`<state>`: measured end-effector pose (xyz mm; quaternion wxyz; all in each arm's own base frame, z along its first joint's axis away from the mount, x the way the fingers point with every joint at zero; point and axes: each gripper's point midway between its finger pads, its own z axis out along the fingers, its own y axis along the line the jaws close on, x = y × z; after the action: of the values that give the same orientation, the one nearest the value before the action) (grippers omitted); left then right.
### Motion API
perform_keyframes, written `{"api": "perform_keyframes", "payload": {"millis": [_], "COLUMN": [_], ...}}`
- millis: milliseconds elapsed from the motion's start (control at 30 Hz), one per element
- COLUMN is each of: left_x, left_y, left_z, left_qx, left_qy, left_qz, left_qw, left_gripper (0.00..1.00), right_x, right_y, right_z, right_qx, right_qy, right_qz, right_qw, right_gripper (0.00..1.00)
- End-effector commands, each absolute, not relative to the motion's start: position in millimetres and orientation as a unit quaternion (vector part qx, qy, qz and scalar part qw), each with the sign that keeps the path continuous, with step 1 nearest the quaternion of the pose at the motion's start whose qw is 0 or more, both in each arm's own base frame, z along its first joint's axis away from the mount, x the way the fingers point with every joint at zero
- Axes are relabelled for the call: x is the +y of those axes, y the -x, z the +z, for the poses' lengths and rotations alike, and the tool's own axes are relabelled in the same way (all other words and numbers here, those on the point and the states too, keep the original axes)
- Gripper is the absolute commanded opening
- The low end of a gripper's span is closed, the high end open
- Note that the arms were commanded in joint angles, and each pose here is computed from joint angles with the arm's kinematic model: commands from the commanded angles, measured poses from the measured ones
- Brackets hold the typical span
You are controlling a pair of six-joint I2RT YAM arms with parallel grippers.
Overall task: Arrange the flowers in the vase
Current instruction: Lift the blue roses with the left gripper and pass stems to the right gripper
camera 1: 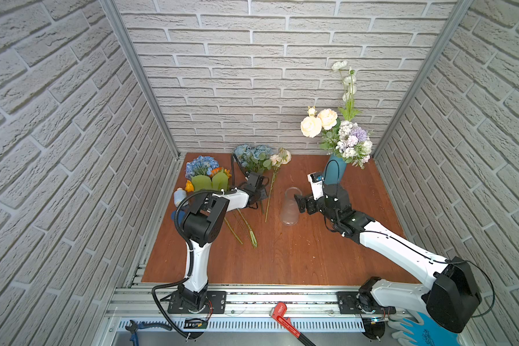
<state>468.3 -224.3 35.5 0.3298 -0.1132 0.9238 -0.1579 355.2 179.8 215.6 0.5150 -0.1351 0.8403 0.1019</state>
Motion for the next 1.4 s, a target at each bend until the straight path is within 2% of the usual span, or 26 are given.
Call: {"api": "perform_keyframes", "payload": {"millis": [0, 300, 633, 800, 967, 1133, 1367], "left_x": [-209.4, -198.2, -201.5, -208.4, -230.2, -251.2, -273.9], "left_y": [-477.6, -461.0, -412.8, -386.7, -362.7, -346.7, -333.8], "left_z": [79.5, 173.5, 296.6, 343.5, 371.9, 384.2, 389.1], "left_qx": [0.902, 0.856, 0.744, 0.686, 0.641, 0.618, 0.598], "left_qy": [0.113, 0.041, -0.07, -0.106, -0.146, -0.182, -0.212], "left_qz": [-0.165, -0.208, -0.289, -0.335, -0.386, -0.407, -0.434], "left_qw": [0.382, 0.471, 0.598, 0.637, 0.647, 0.647, 0.639], "left_gripper": [0.0, 0.0, 0.0, 0.0, 0.0, 0.0, 0.0], "right_x": [179.0, 188.0, 223.1, 253.0, 274.0, 292.2, 299.3], "right_y": [-360.3, -363.8, -368.6, -366.0, -366.5, -363.6, -365.9], "right_z": [234.5, 270.6, 335.7, 374.1, 400.1, 411.1, 406.6], "right_qx": [0.832, 0.82, 0.777, 0.742, 0.704, 0.674, 0.672], "right_qy": [0.126, 0.121, 0.125, 0.151, 0.156, 0.166, 0.165], "right_qz": [0.1, 0.128, 0.237, 0.319, 0.389, 0.448, 0.466], "right_qw": [0.531, 0.544, 0.57, 0.57, 0.573, 0.563, 0.552], "right_gripper": [0.99, 0.95, 0.77, 0.72, 0.7, 0.59, 0.55]}}
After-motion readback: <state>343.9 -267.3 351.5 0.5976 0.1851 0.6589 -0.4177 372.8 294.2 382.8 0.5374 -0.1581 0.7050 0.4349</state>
